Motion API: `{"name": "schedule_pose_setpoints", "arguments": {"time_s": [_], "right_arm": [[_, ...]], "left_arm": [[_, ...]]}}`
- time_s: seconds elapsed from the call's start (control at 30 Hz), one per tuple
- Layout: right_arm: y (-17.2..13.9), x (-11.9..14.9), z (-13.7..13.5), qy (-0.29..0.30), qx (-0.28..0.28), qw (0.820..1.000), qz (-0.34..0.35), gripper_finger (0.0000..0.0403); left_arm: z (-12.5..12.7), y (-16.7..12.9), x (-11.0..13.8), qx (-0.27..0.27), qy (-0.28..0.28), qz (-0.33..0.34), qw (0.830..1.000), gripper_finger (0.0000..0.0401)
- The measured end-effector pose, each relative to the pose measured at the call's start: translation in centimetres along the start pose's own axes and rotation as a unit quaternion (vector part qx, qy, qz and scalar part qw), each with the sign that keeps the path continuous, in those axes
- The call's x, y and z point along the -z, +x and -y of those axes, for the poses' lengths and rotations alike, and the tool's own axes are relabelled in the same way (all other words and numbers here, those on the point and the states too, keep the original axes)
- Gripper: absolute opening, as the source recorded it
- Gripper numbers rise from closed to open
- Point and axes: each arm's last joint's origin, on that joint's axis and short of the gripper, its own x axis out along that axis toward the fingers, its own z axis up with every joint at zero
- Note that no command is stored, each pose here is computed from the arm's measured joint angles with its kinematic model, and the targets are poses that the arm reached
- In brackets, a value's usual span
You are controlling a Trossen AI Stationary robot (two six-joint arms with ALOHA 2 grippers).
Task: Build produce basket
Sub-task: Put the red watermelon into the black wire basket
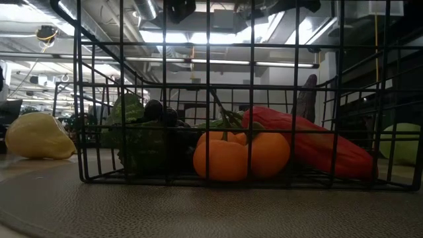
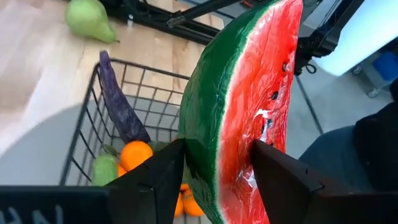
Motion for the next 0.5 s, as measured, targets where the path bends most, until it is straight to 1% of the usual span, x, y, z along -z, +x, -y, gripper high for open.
{"name": "schedule_pose_setpoints", "arguments": {"time_s": [0.1,0.37,0.5], "right_arm": [[0.0,0.0,0.0,0.0,0.0,1.0,0.0,0.0309],[0.0,0.0,0.0,0.0,0.0,1.0,0.0,0.0309],[0.0,0.0,0.0,-0.001,0.0,1.0,0.0,0.0309]], "left_arm": [[0.02,0.0,0.04,0.005,-0.015,-0.004,1.0,0.0192],[0.17,0.03,0.06,0.0,-0.011,0.001,1.0,0.0262],[0.15,0.03,0.06,-0.001,-0.011,0.001,1.0,0.0281]]}}
